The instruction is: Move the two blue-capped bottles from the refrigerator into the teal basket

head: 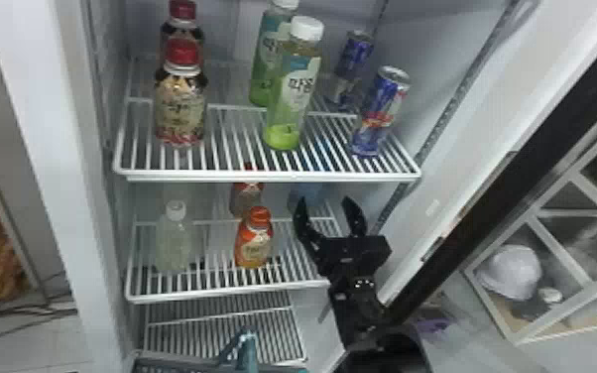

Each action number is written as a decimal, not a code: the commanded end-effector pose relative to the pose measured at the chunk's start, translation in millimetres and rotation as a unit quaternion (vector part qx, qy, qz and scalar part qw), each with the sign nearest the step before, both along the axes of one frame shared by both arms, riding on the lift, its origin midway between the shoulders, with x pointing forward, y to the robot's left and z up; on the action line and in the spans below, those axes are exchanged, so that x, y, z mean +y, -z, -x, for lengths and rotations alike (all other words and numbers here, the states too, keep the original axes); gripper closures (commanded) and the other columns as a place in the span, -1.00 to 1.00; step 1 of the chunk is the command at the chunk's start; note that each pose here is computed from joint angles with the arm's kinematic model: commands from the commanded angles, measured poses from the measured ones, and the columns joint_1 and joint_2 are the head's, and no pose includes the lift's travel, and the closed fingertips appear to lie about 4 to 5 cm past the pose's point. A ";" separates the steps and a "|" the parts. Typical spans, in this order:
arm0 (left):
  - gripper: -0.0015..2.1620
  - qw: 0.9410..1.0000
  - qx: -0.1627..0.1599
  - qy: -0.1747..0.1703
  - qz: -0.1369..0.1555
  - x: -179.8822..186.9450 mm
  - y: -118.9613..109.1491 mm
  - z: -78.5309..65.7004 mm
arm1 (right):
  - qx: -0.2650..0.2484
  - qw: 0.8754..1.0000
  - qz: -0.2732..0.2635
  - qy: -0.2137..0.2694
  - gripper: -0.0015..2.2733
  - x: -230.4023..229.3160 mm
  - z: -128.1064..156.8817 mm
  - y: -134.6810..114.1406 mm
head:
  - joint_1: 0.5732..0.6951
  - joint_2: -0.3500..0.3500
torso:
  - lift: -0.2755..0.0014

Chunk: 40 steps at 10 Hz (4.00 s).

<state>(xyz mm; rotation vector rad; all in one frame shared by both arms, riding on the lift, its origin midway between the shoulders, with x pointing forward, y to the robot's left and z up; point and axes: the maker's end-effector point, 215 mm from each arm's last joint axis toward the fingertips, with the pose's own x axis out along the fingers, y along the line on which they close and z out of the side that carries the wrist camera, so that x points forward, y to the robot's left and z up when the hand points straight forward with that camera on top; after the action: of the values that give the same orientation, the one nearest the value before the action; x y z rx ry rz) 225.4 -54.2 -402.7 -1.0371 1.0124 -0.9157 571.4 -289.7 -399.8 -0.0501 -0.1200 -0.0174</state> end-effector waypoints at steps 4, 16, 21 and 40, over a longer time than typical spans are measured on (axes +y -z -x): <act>0.03 1.000 -0.001 0.002 0.000 -1.7 -0.7 -0.5 | 0.002 1.000 0.008 0.003 -0.85 -4.4 -37.2 -11.4 | 1.00 -1.00 | 0.01; 0.03 1.000 -0.002 -0.003 0.005 -1.5 -2.5 -2.8 | 0.035 0.999 0.017 0.007 -0.47 -10.2 -67.3 -7.9 | 1.00 -1.00 | 0.01; 0.03 1.000 0.000 -0.009 0.008 -0.5 -3.1 -3.7 | 0.013 1.000 0.006 -0.012 -0.47 1.6 -31.1 -13.5 | 1.00 -1.00 | 0.01; 0.03 1.000 0.002 -0.016 0.008 2.7 -1.4 -4.2 | 0.057 0.995 -0.008 -0.087 -0.47 16.9 163.7 -50.2 | 1.00 -1.00 | 0.01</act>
<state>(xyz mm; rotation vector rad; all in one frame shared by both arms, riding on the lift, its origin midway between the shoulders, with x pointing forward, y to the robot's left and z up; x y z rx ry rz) 230.3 -51.5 -400.6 -1.0656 0.9878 -0.9003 414.3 -272.7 -351.1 -0.0294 -0.0218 0.1610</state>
